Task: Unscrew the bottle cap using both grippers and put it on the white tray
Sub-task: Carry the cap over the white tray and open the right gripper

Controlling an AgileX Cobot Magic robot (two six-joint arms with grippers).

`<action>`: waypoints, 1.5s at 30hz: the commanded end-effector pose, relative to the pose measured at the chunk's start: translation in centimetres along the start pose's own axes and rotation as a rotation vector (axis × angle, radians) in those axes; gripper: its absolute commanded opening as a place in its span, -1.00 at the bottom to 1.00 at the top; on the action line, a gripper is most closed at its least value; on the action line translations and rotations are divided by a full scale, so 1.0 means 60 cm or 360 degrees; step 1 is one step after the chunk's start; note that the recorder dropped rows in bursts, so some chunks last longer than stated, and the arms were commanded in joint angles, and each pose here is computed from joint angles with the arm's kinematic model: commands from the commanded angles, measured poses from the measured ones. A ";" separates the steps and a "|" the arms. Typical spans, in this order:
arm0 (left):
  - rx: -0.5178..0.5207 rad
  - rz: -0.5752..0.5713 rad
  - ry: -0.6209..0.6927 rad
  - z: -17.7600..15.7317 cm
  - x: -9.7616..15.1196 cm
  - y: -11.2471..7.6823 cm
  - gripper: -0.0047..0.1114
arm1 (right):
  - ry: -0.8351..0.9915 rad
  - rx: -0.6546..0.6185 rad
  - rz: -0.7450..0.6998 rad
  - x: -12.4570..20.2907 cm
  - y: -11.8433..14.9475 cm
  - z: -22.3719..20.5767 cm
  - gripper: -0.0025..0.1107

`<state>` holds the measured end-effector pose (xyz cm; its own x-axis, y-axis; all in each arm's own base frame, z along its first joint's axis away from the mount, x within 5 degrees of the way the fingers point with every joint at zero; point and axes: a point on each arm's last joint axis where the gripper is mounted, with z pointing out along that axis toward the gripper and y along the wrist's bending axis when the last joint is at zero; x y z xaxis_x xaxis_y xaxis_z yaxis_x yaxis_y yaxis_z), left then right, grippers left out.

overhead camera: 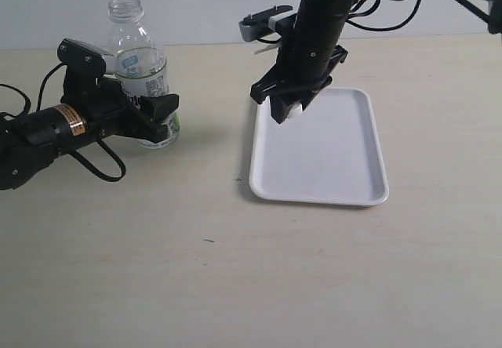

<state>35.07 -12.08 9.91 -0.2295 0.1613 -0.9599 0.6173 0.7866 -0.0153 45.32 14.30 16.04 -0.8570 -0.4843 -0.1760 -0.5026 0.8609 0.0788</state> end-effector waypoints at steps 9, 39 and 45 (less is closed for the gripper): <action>-0.0013 -0.0002 -0.0064 0.000 -0.009 0.002 -0.92 | -0.0005 0.0021 0.0051 -0.003 -0.012 0.050 -0.96; -0.0009 -0.0002 -0.0060 0.000 -0.008 0.002 -0.92 | 0.0146 -0.0015 0.0049 0.011 -0.009 0.057 -0.80; -0.0003 0.0002 -0.0059 0.000 -0.008 0.002 -0.92 | 0.0157 -0.0018 0.0046 0.012 -0.009 0.057 -0.69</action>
<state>35.07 -12.06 9.85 -0.2327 0.1669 -0.9581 0.6168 0.7870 -0.0127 45.27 14.24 12.30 -0.8814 -0.4665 -0.0742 -0.4720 0.8760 0.0994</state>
